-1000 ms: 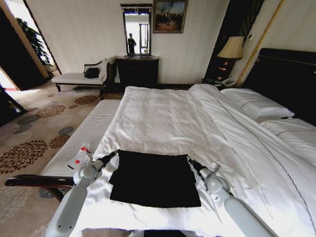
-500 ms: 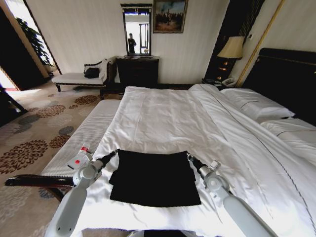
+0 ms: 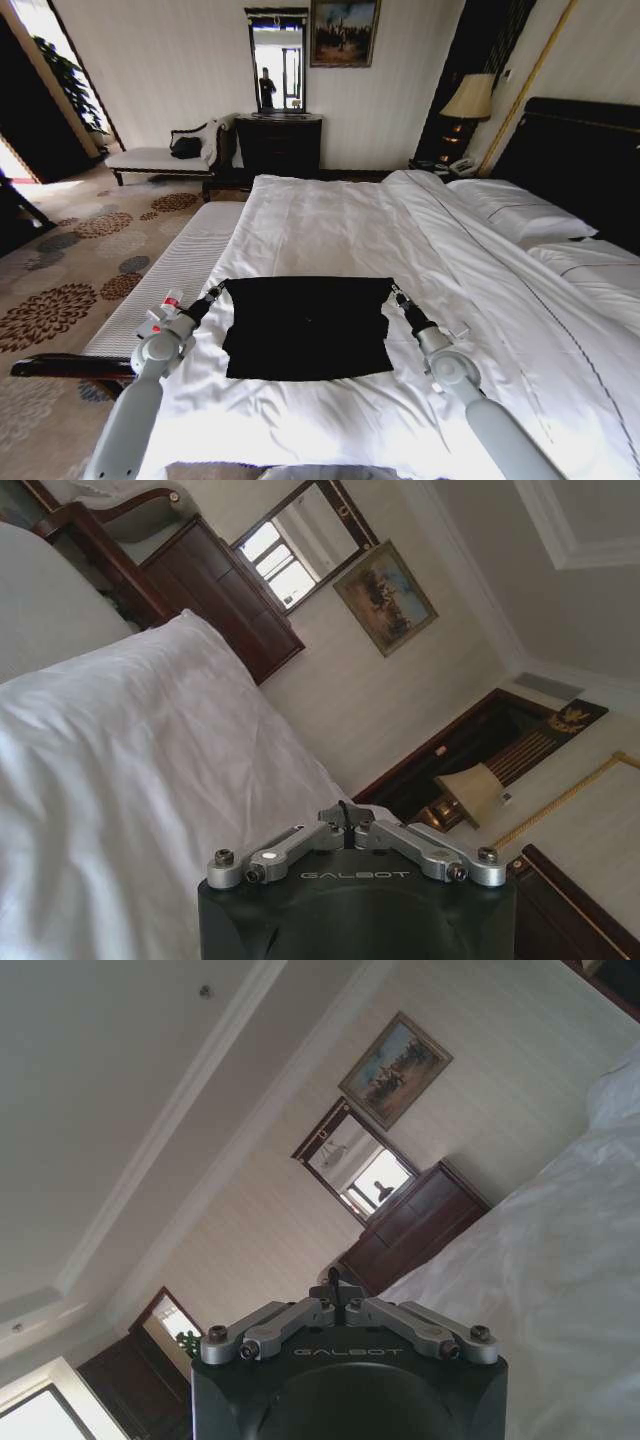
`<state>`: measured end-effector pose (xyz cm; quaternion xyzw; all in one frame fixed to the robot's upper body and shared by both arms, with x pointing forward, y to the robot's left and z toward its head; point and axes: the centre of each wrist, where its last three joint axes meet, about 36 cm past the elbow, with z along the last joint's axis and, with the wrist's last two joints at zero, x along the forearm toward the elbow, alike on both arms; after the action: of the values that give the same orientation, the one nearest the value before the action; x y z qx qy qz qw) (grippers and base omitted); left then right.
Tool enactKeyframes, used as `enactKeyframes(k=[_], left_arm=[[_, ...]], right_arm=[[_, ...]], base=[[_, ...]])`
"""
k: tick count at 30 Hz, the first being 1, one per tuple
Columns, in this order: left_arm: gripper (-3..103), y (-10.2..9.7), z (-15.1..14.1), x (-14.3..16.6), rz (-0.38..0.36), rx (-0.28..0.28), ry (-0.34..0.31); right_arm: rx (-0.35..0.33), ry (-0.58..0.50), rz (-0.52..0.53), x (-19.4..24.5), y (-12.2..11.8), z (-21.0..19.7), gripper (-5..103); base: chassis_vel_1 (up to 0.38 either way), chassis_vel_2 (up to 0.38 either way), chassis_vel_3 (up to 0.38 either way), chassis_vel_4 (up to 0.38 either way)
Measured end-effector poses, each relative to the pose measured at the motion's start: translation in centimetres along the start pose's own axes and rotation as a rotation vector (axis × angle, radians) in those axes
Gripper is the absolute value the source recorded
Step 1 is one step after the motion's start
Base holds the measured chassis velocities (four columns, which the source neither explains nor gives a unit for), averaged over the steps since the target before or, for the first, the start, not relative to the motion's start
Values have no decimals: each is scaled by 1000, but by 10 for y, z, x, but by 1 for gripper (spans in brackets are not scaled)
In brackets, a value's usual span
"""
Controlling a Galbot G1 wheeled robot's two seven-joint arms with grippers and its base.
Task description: Fold the clothes on the bed.
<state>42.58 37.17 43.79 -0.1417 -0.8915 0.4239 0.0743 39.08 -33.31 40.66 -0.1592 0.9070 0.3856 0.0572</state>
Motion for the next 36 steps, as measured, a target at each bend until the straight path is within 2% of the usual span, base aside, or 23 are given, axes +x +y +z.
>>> enactKeyframes(k=[2, 4, 6, 8, 10, 11, 15, 17, 20, 22, 23, 25, 28, 30, 31, 32, 34, 36], left_arm=[[0, -13, -3, 3, 41, -15, -16], [0, -39, -11, 8, 116, -37, -36], [0, -44, -12, 9, 129, -40, -38], [0, -67, -17, 17, 188, -57, -49], [0, -80, -20, 23, 220, -67, -52], [0, -80, -20, 23, 220, -67, -52], [0, -108, -27, 37, 282, -80, -57], [0, -113, -27, 40, 293, -81, -58], [0, -133, -29, 64, 325, -91, -64], [0, -135, -29, 66, 328, -91, -64], [0, -144, -30, 78, 334, -90, -67], [0, -149, -31, 83, 339, -88, -64], [0, -167, -35, 101, 350, -96, -54], [0, -169, -36, 102, 348, -99, -51], [0, -169, -36, 103, 339, -102, -44], [0, -165, -36, 97, 317, -97, -23], [0, -147, -35, 81, 262, -88, 6], [0, -143, -35, 78, 250, -87, 10]], right_arm=[[5, -32, -44, 0, 5, -5, 0], [8, -69, -108, 2, 14, -12, 0], [10, -75, -121, 2, 16, -14, 0], [15, -93, -164, 7, 27, -22, 0], [25, -106, -187, 12, 34, -29, 0], [25, -106, -187, 12, 34, -29, 0], [62, -150, -220, 28, 57, -52, 0], [67, -156, -223, 30, 60, -55, 0], [93, -182, -236, 42, 83, -71, 0], [96, -183, -235, 44, 86, -73, 0], [108, -188, -230, 52, 99, -82, 0], [116, -188, -223, 55, 105, -86, 0], [128, -177, -169, 65, 137, -108, 0], [127, -172, -150, 64, 143, -111, 0], [125, -156, -95, 62, 150, -116, 0], [128, -112, 6, 57, 153, -118, 0], [154, -23, 129, 46, 137, -110, 0], [163, -1, 152, 42, 131, -106, 0]], base=[[0, 0, 0, 0], [0, 0, 0, 0], [0, 0, 0, 0], [0, 0, 0, 0], [0, 0, 0, 0], [0, 0, 0, 0], [0, 0, 0, 0], [0, 0, 0, 0], [0, 0, 0, 0], [0, 0, 0, 0], [0, 0, 0, 0], [0, 0, 0, 0], [0, 0, 0, 0], [0, 0, 0, 0], [0, 0, 0, 0], [0, 0, 0, 0], [0, 0, 0, 0], [0, 0, 0, 0]])
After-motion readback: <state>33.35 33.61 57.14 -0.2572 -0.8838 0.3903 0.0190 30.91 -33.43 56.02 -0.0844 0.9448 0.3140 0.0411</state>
